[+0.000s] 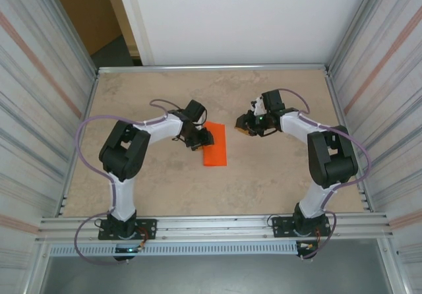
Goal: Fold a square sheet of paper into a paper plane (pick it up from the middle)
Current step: First fold in half a square sheet of paper at the center of the table, then hold the square sheet of paper at the center of the table.
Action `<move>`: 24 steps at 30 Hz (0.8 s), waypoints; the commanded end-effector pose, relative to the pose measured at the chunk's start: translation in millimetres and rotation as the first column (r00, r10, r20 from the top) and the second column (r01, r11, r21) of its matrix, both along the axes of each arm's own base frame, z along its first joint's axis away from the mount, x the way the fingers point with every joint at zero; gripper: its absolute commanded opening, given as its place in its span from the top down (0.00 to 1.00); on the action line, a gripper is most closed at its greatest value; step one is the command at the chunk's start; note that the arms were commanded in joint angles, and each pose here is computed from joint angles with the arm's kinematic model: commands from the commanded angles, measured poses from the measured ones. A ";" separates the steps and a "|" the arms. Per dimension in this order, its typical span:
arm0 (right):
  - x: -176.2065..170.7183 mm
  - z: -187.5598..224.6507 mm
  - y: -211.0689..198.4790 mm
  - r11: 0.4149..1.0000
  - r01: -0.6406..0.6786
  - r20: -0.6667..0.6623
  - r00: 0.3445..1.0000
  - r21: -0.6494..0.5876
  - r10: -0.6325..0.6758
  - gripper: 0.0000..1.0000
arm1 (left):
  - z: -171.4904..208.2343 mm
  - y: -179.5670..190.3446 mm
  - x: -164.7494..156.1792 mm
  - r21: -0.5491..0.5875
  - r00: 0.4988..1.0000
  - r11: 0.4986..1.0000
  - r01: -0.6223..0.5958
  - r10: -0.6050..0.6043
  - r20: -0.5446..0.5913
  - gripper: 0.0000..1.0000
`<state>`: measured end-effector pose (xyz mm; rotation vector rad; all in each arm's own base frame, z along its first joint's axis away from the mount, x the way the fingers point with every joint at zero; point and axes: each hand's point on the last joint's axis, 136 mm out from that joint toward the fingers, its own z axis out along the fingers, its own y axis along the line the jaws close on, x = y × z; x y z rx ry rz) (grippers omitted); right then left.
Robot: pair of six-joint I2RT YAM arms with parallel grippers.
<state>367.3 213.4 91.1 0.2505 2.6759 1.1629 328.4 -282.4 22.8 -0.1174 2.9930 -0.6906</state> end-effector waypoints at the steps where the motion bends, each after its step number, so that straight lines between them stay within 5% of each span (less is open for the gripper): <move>1: -12.1 -6.0 -4.4 0.999 0.018 -0.036 0.999 -0.026 -0.019 0.73 | -46.1 16.0 -35.0 0.148 0.989 0.984 0.095 -0.076 -0.124 0.61; 24: -25.0 -31.3 2.0 0.998 -0.027 -0.127 0.992 -0.048 0.020 0.74 | -89.2 28.9 -59.1 0.301 0.961 0.948 0.099 -0.012 -0.278 0.58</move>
